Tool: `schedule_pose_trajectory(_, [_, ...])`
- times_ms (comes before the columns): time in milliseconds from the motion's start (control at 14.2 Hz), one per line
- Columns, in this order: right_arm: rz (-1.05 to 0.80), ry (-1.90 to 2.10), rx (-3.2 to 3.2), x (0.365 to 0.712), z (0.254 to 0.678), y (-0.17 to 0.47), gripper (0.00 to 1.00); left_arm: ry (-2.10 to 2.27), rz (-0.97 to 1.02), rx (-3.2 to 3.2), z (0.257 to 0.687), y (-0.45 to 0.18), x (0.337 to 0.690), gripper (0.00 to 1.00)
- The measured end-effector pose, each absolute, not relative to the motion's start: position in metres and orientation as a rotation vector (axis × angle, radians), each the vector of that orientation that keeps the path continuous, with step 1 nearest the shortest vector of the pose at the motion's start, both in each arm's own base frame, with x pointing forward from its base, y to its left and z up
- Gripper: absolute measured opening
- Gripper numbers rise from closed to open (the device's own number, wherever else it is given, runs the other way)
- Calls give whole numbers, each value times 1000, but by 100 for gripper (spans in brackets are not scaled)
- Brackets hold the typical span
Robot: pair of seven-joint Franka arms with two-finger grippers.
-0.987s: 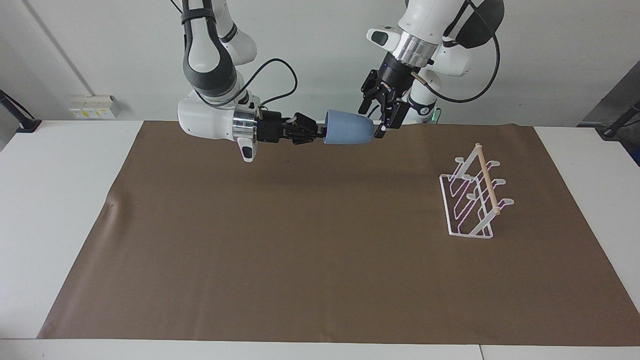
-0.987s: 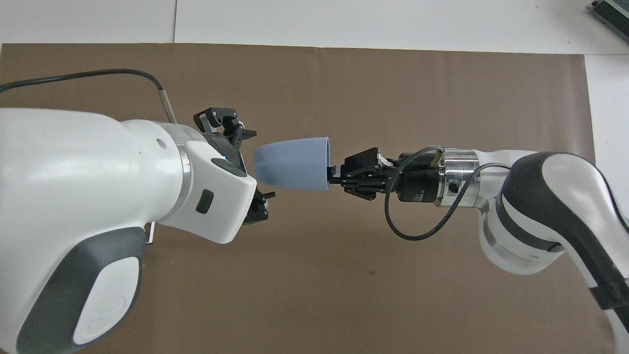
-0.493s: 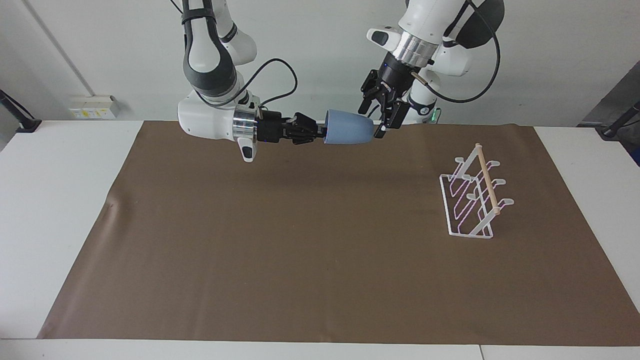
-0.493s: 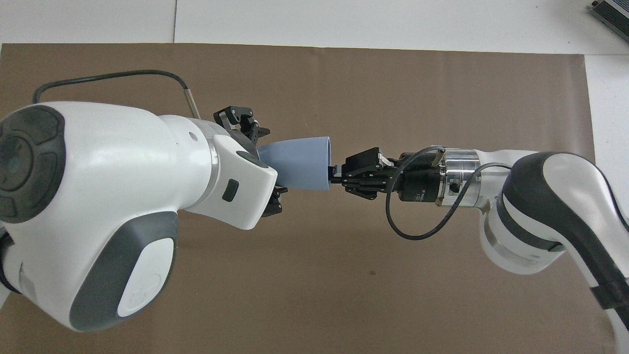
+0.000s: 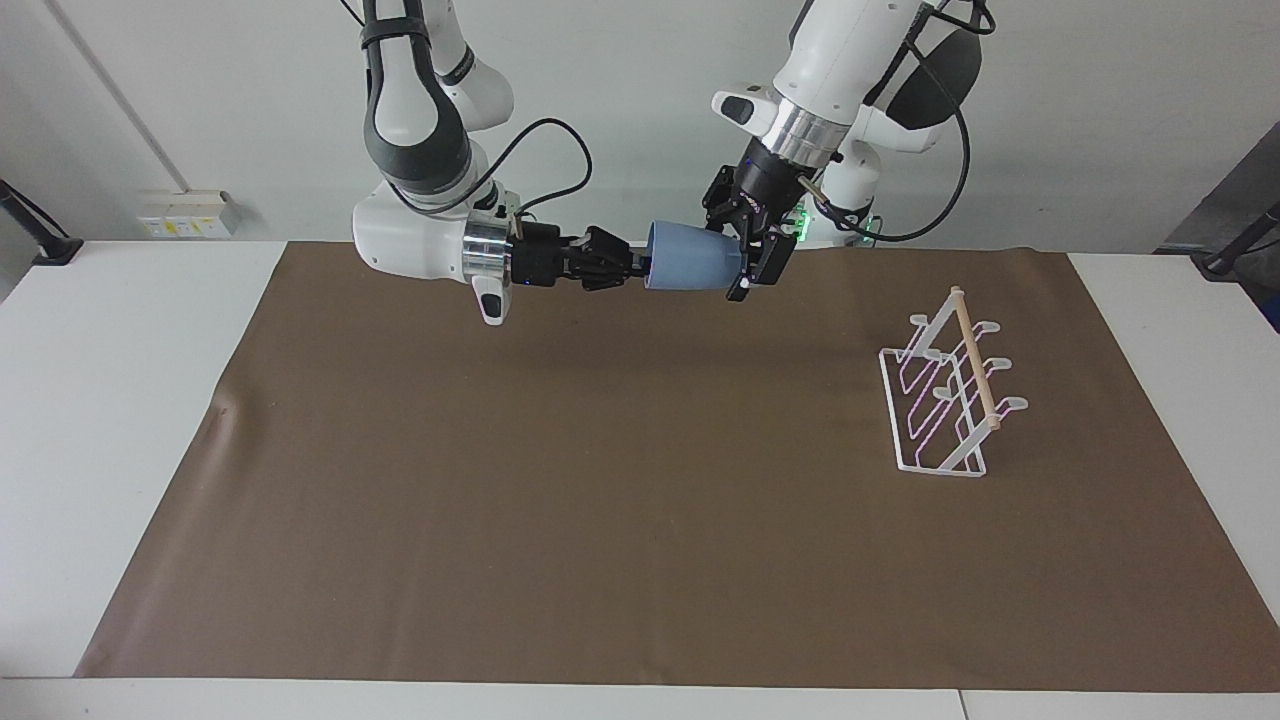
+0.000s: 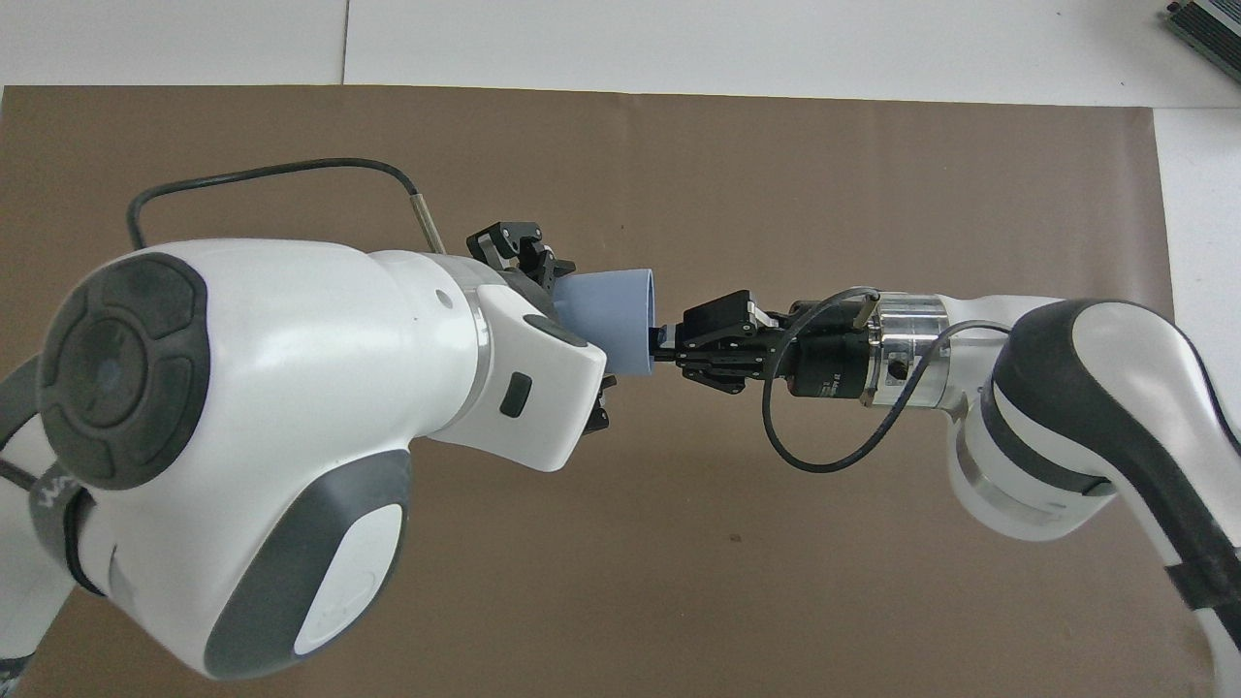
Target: Hang cup on cup holder
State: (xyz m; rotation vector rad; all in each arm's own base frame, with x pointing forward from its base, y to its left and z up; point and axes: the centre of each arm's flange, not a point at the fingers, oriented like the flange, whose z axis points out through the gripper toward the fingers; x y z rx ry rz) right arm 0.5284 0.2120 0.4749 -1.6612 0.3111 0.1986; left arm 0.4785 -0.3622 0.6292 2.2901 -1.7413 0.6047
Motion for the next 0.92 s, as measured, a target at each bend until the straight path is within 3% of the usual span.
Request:
schedule_pose_trajectory(211, [199, 311, -1661, 528, 475, 212, 4, -1730, 605, 2296, 628, -363, 479, 100])
schedule_pose_trajectory(352, [200, 310, -1672, 528, 473, 210, 4, -1740, 595, 2292, 624, -364, 478, 91])
schedule_pose_trajectory(846, [214, 310, -1672, 527, 469, 206, 4, -1740, 584, 2292, 621, -367, 476, 90])
schedule_pose_trajectory(916, [211, 311, -1670, 527, 469, 205, 10, -1725, 577, 2303, 619, -366, 477, 90])
